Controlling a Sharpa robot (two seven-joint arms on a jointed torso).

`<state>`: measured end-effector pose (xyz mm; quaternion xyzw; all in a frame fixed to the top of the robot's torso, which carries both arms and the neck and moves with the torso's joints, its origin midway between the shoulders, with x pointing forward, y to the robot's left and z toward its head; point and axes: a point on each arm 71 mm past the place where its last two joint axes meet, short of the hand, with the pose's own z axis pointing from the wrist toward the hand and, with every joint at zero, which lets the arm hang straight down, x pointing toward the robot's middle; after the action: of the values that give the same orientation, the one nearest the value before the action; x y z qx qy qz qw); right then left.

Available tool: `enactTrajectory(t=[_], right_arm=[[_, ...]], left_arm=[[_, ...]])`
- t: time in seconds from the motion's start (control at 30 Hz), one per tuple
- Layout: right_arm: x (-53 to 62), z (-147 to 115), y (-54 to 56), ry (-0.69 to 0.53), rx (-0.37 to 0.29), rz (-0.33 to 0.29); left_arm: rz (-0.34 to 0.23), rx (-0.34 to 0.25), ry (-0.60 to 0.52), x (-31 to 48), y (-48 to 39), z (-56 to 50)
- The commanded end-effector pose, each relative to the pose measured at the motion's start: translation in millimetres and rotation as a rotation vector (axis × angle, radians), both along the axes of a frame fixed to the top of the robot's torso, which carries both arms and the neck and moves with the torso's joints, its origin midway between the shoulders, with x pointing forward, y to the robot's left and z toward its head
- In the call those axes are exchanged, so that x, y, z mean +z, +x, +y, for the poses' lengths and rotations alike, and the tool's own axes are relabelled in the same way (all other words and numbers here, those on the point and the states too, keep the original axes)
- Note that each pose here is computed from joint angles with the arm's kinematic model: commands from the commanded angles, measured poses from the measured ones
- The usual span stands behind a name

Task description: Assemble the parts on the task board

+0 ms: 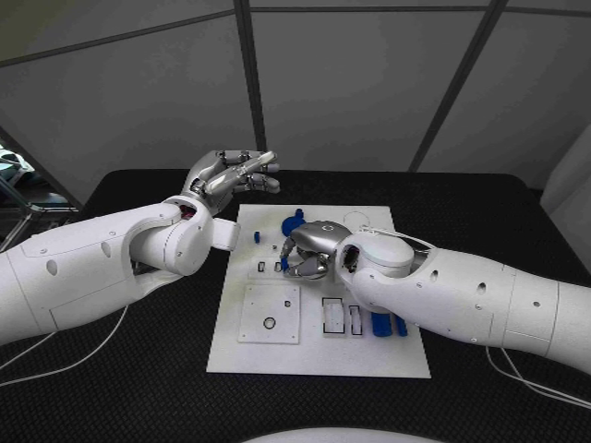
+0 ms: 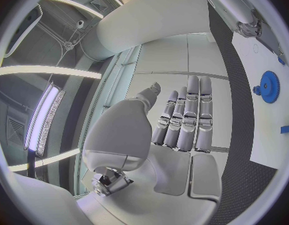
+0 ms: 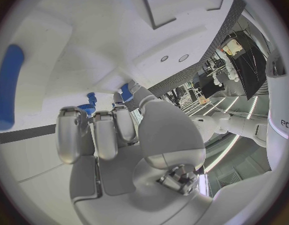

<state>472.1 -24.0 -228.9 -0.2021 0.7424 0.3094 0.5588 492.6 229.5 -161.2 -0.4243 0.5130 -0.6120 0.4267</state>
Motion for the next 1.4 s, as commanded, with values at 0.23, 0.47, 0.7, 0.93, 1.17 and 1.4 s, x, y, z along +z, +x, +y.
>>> enactTrajectory(t=[0.23, 0.47, 0.7, 0.93, 1.17, 1.4], right_arm=[[0.6, -1, 0.7, 0.009, -0.007, -0.015], [7.0, -2, -0.9, 0.082, -0.001, -0.058], [15.0, -6, -5.4, 0.159, 0.012, -0.110], [26.1, -21, -13.4, 0.270, 0.020, -0.158], [25.8, -52, -23.3, 0.280, -0.013, 0.054], [38.2, -91, -29.0, 0.260, -0.068, 0.294]], left_arm=[[0.000, -0.013, -0.005, 1.1, 0.3, -1.4], [0.000, -0.012, -0.005, 1.0, 0.4, -0.5], [0.001, -0.007, -0.003, 0.4, 1.4, 1.3], [0.007, 0.007, 0.029, -1.3, 2.5, 4.6], [0.013, 0.033, 0.172, -3.4, 1.1, 13.4], [0.104, -0.098, 0.437, -12.8, -1.9, 20.1]])
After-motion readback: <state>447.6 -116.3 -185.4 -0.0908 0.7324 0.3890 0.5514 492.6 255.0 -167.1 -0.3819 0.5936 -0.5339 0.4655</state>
